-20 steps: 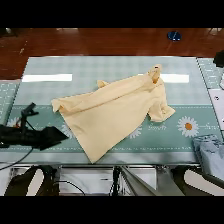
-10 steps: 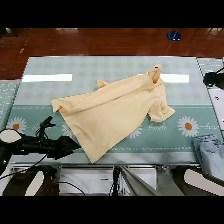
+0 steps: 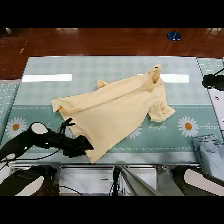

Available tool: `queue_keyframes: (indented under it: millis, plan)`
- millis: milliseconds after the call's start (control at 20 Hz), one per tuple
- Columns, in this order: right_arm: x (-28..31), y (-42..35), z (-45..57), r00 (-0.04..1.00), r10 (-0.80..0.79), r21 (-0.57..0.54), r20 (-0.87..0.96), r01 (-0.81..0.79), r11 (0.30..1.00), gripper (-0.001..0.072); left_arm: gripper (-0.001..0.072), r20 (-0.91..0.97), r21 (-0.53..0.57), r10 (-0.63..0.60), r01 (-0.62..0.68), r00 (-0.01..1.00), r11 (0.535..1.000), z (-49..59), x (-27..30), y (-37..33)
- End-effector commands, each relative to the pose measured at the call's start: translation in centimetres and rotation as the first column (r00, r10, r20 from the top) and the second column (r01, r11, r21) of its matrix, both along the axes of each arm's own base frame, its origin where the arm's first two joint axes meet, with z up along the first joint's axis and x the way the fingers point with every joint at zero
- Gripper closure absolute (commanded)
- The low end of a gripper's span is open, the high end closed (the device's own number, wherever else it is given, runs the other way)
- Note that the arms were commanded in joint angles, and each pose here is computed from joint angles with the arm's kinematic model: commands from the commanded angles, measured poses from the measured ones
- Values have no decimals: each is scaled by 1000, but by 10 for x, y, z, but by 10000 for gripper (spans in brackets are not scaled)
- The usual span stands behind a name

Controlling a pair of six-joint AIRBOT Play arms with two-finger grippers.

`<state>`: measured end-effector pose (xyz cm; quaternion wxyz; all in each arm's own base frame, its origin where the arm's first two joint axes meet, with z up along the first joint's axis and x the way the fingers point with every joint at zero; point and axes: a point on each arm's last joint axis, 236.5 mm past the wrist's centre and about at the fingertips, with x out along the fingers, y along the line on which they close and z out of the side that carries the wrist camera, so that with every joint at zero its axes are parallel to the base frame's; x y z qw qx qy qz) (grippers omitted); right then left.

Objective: Fold the shirts.

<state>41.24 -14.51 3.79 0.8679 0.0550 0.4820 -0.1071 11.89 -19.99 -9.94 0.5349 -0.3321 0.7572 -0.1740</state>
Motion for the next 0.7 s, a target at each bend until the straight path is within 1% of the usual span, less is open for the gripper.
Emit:
queue_keyframes:
  millis: [0,50,100,200,250,350,500,550,600,650]
  plan:
    - [0,0,-1,1000,-1,3,-2,1,1000,283,88,21,51,-6,5,1000,999,-19,16,-10]
    - [0,0,-1,1000,-1,3,-3,1,1000,282,90,9,49,-5,4,1000,999,-21,20,-14]
    - [-1,1,-1,1000,-1,4,-7,1,1000,283,126,-5,51,2,-2,1000,999,-22,25,-16]
    - [-2,1,-2,1000,0,6,-10,0,1000,283,554,-13,54,2,-1,1000,999,-24,35,-20]
    - [-2,1,-2,1000,0,6,-11,0,1000,283,649,-8,52,-1,1,1000,999,-24,40,-21]
    - [-2,1,-2,1000,0,6,-11,0,1000,283,677,28,36,-24,23,999,999,-19,50,-25]
    - [-1,5,-3,1000,21,12,-9,-21,1000,281,680,70,4,-75,75,995,997,-8,55,-30]
    - [2,12,-5,999,46,36,-5,-45,998,231,680,82,-7,-93,94,992,996,-5,55,-32]
    - [6,24,-12,997,71,101,2,-71,992,206,680,93,-14,-102,103,990,995,-1,55,-33]
    - [10,39,-21,995,97,189,7,-96,977,203,680,107,-19,-106,109,989,994,3,55,-33]
